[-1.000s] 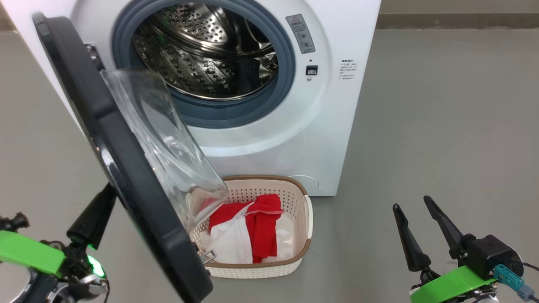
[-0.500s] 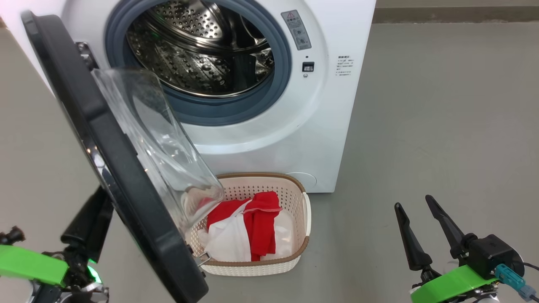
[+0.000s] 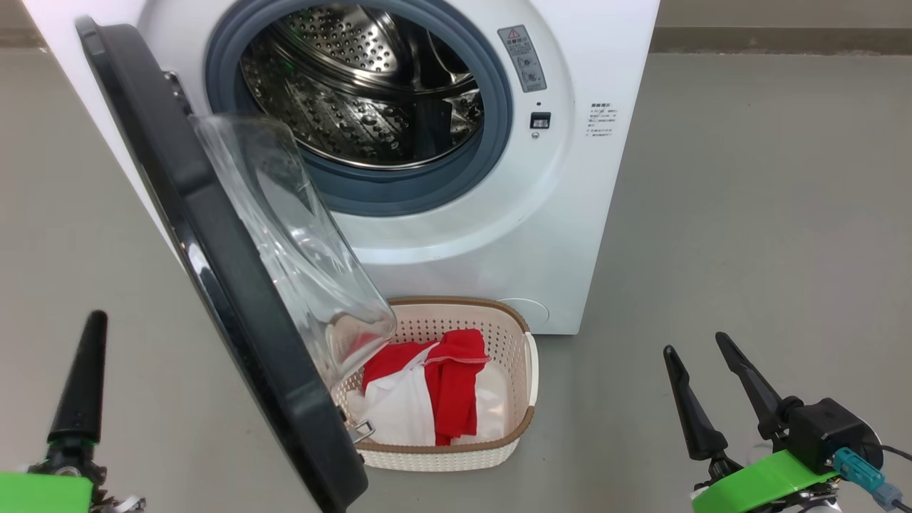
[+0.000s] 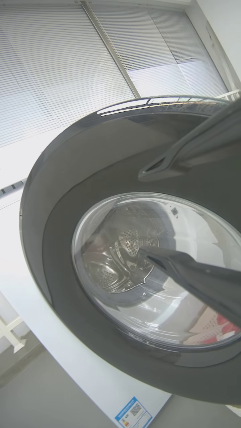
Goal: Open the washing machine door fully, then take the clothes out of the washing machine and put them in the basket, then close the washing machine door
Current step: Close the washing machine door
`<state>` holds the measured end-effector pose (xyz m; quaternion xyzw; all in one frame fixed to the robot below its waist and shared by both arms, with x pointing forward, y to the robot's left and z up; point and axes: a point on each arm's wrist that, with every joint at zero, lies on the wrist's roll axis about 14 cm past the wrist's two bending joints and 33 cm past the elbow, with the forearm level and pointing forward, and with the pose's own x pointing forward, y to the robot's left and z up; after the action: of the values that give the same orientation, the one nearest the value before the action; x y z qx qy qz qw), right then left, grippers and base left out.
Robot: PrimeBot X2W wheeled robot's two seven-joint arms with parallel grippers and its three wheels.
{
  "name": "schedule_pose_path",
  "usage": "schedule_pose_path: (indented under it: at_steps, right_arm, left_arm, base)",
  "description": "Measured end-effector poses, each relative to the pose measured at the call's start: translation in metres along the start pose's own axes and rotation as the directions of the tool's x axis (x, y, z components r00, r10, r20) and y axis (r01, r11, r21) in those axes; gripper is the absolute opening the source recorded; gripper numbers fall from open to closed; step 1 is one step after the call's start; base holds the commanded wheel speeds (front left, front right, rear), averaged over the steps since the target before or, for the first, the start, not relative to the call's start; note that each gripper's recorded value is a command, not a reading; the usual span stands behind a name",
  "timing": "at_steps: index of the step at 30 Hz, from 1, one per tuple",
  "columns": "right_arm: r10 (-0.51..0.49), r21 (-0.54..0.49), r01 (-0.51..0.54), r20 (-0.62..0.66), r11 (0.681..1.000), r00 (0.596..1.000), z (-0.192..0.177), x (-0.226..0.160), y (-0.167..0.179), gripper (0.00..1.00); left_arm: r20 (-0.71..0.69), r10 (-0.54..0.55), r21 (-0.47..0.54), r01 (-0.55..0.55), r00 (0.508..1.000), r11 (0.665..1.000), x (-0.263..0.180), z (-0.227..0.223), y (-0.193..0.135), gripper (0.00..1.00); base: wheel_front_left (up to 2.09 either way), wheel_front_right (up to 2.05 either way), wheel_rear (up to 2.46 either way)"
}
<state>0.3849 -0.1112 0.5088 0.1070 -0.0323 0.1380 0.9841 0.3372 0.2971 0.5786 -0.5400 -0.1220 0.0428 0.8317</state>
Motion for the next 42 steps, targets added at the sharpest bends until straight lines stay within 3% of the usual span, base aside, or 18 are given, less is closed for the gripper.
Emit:
schedule_pose_path:
  at_steps: [2, 4, 8, 15, 18, 19, 29, 42]
  right_arm:
    - [0.002, -0.001, -0.002, 0.002, 1.0, 1.0, 0.001, 0.0, 0.001, 1.0]
    - [0.004, -0.003, -0.004, 0.004, 1.0, 1.0, 0.002, -0.001, 0.001, 1.0]
    - [0.006, -0.004, -0.006, 0.007, 1.0, 1.0, 0.003, -0.001, 0.002, 1.0]
    - [0.009, -0.005, -0.009, 0.009, 1.0, 1.0, 0.004, -0.003, 0.004, 1.0]
    - [0.008, -0.006, -0.008, 0.009, 1.0, 1.0, 0.004, -0.003, 0.003, 1.0]
    - [0.004, -0.006, -0.004, 0.008, 1.0, 1.0, 0.003, -0.003, 0.001, 1.0]
    - [-0.009, -0.003, 0.009, 0.001, 1.0, 1.0, 0.001, -0.004, -0.003, 1.0]
    - [-0.013, -0.006, 0.013, 0.01, 1.0, 1.0, 0.004, -0.005, -0.003, 1.0]
  left_arm:
    - [0.042, 0.0, 0.083, -0.004, 0.999, 0.997, -0.003, 0.006, 0.0, 1.0]
    - [0.052, 0.01, 0.227, -0.021, 0.999, 0.974, -0.008, 0.007, 0.004, 1.0]
    - [0.035, -0.011, 0.504, -0.008, 0.999, 0.863, -0.019, -0.003, 0.009, 1.0]
    - [0.006, -0.033, 0.656, 0.021, 0.999, 0.755, -0.028, -0.023, 0.021, 1.0]
    - [-0.019, -0.024, 0.747, 0.03, 1.0, 0.664, -0.029, -0.024, 0.029, 1.0]
    - [-0.016, -0.001, 0.829, 0.013, 1.0, 0.559, -0.028, -0.023, 0.035, 1.0]
    - [0.048, 0.053, 0.852, -0.068, 0.997, 0.52, -0.032, -0.021, 0.048, 1.0]
    - [0.055, 0.078, 0.849, -0.087, 0.995, 0.521, -0.035, -0.023, 0.055, 1.0]
  base:
    - [0.0, 0.0, 0.0]
    - [0.0, 0.0, 0.0]
    - [0.0, 0.0, 0.0]
    - [0.0, 0.0, 0.0]
    - [0.0, 0.0, 0.0]
    - [0.0, 0.0, 0.0]
    - [0.0, 0.0, 0.0]
    - [0.0, 0.0, 0.0]
